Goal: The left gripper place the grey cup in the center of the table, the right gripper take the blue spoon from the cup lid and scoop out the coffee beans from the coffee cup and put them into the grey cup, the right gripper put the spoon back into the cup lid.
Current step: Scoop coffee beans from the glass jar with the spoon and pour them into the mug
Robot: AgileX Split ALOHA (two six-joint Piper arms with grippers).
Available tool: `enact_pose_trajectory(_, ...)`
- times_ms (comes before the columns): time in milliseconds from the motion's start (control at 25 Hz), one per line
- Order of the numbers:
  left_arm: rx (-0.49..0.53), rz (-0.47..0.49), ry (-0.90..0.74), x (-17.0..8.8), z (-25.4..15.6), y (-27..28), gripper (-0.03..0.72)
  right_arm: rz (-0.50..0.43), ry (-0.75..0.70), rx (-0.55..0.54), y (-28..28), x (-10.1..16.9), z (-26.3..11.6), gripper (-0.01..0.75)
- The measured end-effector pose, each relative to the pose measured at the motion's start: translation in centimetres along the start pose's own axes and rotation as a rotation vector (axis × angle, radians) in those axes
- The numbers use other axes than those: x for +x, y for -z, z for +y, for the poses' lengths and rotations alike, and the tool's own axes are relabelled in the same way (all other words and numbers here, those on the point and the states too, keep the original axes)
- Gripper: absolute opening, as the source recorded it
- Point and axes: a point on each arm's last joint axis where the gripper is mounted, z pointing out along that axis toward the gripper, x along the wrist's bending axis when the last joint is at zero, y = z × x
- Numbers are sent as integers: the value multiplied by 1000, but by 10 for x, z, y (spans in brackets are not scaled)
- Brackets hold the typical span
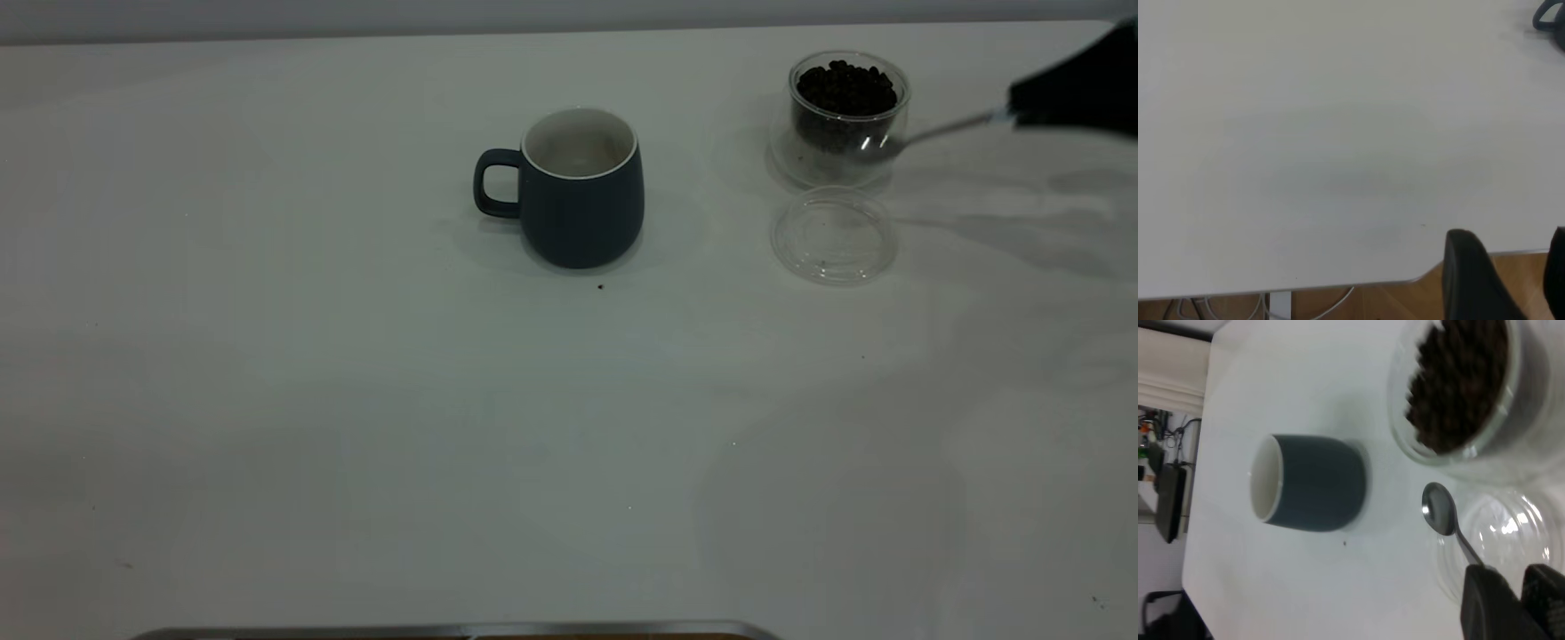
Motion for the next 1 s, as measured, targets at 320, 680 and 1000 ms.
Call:
enact_pose_trajectory(320, 0, 0, 0, 0, 0, 0, 338, 9, 56, -79, 15, 48, 50, 97)
enact_pose_trajectory(680, 0, 0, 0, 0, 0, 0, 338, -56, -28, -39, -30, 22, 66, 97)
enact_pose_trajectory(1000, 0, 0, 0, 0, 0, 0, 338, -93, -74, -35, -43, -1, 58, 97)
